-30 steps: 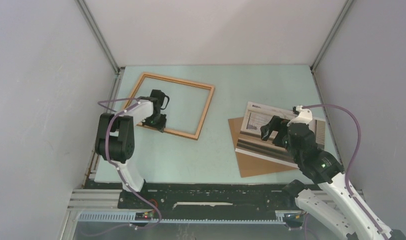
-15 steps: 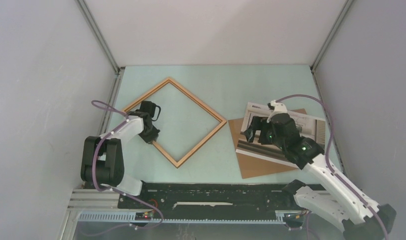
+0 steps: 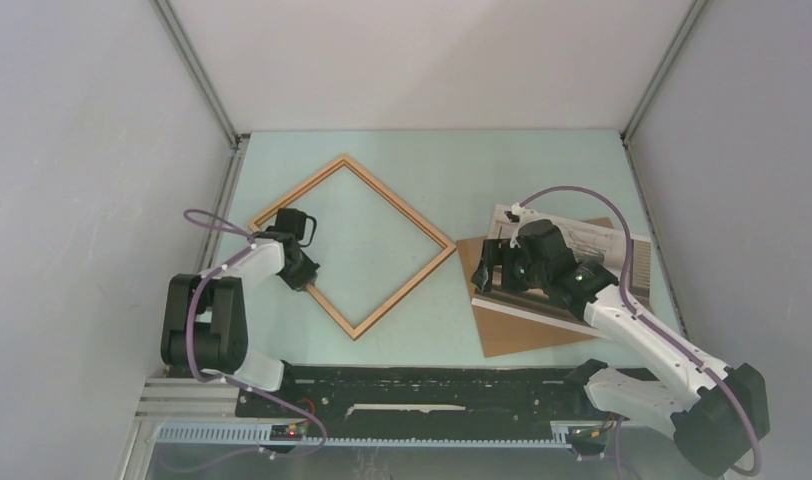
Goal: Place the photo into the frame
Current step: Move the photo frame to the center of the board.
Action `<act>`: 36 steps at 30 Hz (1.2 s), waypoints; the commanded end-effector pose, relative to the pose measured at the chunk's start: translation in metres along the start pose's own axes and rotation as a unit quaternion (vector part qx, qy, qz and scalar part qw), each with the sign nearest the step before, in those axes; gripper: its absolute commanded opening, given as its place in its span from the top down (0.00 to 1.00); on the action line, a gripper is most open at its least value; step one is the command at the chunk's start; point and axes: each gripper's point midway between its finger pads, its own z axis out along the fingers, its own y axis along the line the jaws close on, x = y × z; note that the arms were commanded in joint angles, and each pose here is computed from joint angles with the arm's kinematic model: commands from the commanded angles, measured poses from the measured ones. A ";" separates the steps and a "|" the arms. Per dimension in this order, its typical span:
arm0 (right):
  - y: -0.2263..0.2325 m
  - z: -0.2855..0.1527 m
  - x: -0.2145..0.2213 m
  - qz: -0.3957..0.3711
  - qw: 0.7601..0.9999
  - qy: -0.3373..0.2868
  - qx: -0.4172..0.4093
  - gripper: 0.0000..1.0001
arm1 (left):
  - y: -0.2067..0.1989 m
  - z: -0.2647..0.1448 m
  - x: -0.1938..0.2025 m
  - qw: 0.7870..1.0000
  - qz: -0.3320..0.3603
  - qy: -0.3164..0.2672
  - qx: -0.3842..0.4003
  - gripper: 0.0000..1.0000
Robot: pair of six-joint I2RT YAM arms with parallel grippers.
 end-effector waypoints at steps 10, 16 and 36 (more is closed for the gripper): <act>0.009 0.008 -0.006 0.004 1.000 0.002 -0.030 0.07 | 0.018 0.001 0.020 0.999 -0.008 0.015 0.040 0.87; 0.013 0.005 -0.006 0.015 0.999 0.006 -0.048 0.09 | 0.021 -0.008 0.014 0.996 -0.054 -0.016 0.067 0.72; -0.142 -0.010 -0.026 0.290 0.951 -0.058 0.095 0.00 | -0.139 -0.189 0.075 0.853 0.206 -0.080 0.473 0.00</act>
